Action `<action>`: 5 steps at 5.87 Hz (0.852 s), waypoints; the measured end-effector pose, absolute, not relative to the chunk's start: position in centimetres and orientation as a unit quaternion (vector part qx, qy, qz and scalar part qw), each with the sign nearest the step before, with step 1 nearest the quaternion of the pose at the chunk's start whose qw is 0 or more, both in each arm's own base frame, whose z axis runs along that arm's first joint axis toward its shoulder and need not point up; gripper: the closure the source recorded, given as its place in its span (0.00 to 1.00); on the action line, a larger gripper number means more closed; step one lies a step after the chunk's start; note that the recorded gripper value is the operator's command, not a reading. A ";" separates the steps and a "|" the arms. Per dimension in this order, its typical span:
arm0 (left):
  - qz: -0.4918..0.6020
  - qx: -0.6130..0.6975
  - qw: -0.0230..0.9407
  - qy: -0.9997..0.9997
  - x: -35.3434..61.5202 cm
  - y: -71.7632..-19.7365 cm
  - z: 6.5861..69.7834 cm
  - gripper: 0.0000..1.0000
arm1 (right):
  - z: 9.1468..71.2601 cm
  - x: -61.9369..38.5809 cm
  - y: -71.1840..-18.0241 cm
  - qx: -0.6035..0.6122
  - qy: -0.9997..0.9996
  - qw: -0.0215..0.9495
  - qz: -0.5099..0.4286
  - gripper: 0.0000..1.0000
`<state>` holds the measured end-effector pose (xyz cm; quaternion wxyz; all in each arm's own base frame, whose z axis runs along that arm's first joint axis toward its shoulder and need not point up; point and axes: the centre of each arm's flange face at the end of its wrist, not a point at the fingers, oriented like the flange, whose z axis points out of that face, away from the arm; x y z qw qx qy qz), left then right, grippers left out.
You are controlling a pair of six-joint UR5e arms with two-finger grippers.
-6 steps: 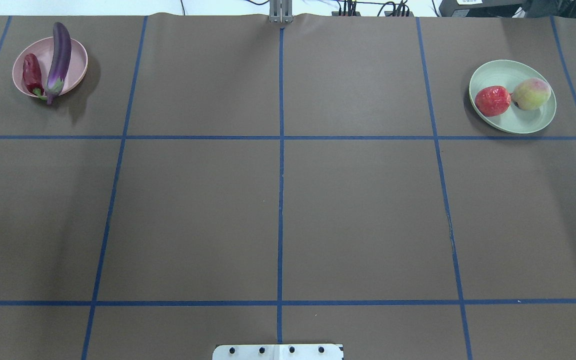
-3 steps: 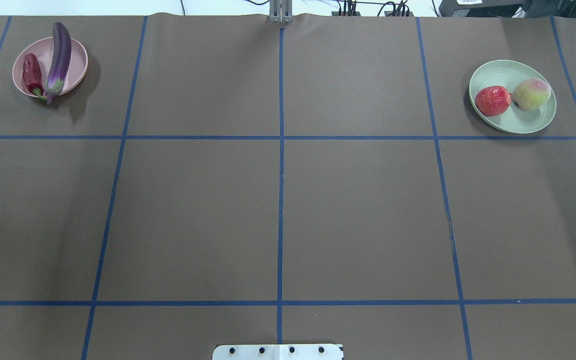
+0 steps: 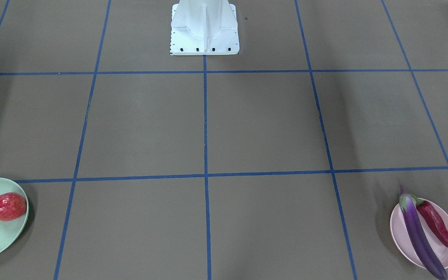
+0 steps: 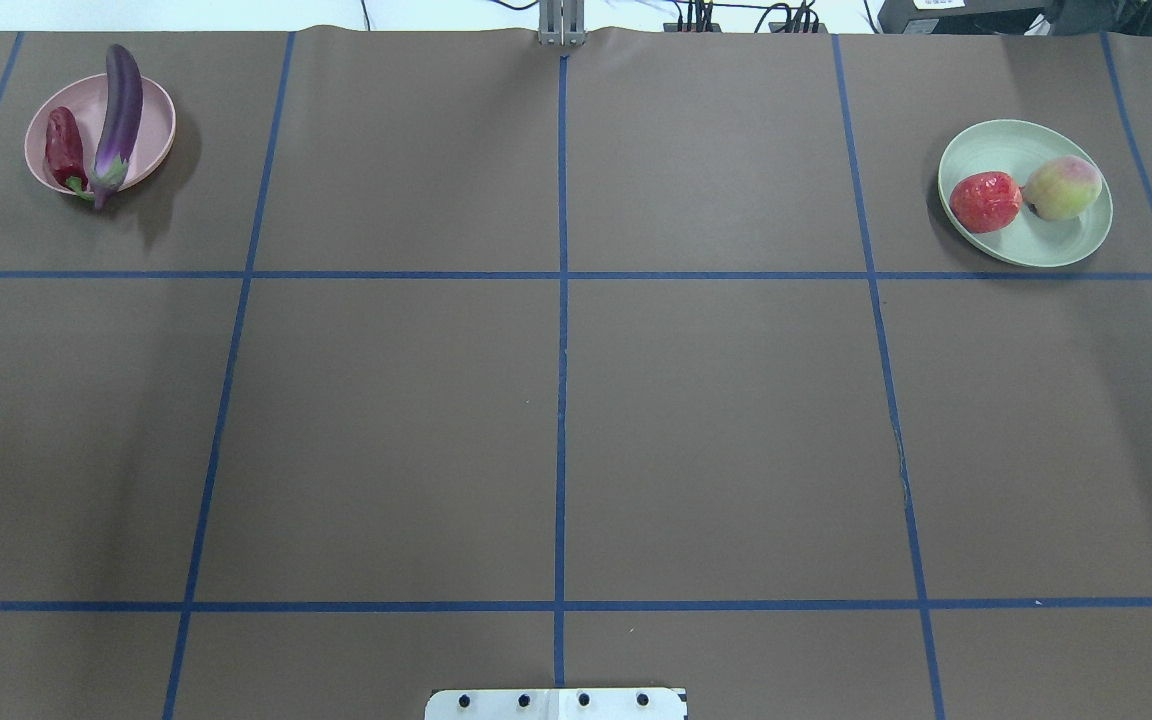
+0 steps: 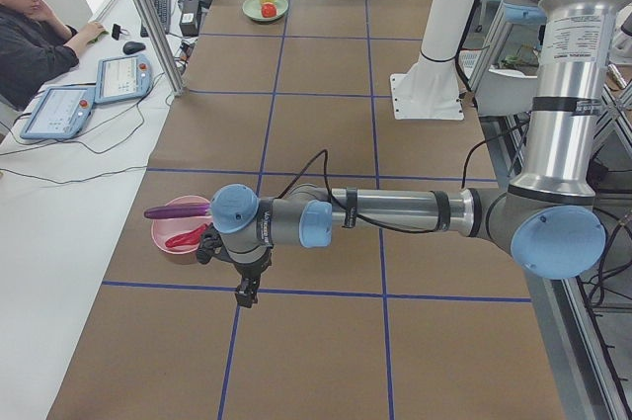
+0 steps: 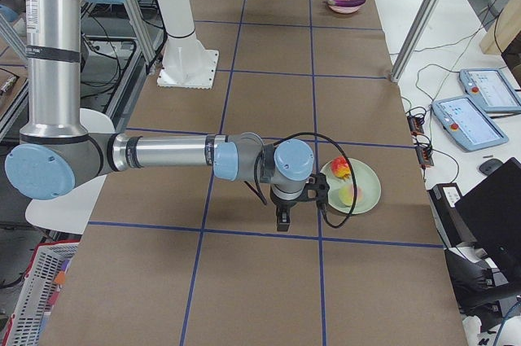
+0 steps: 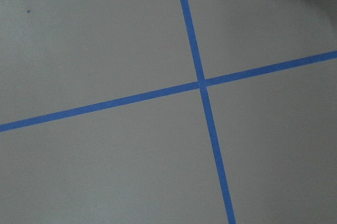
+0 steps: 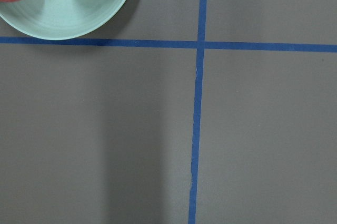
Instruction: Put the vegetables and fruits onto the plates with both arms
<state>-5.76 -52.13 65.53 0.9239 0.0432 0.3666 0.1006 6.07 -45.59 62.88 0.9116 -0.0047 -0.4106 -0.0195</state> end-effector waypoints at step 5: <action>0.102 0.046 0.924 0.366 -5.7 -52.4 65.2 0.00 | 63.1 6.1 -45.5 -0.006 -0.411 0.912 -0.020 0.00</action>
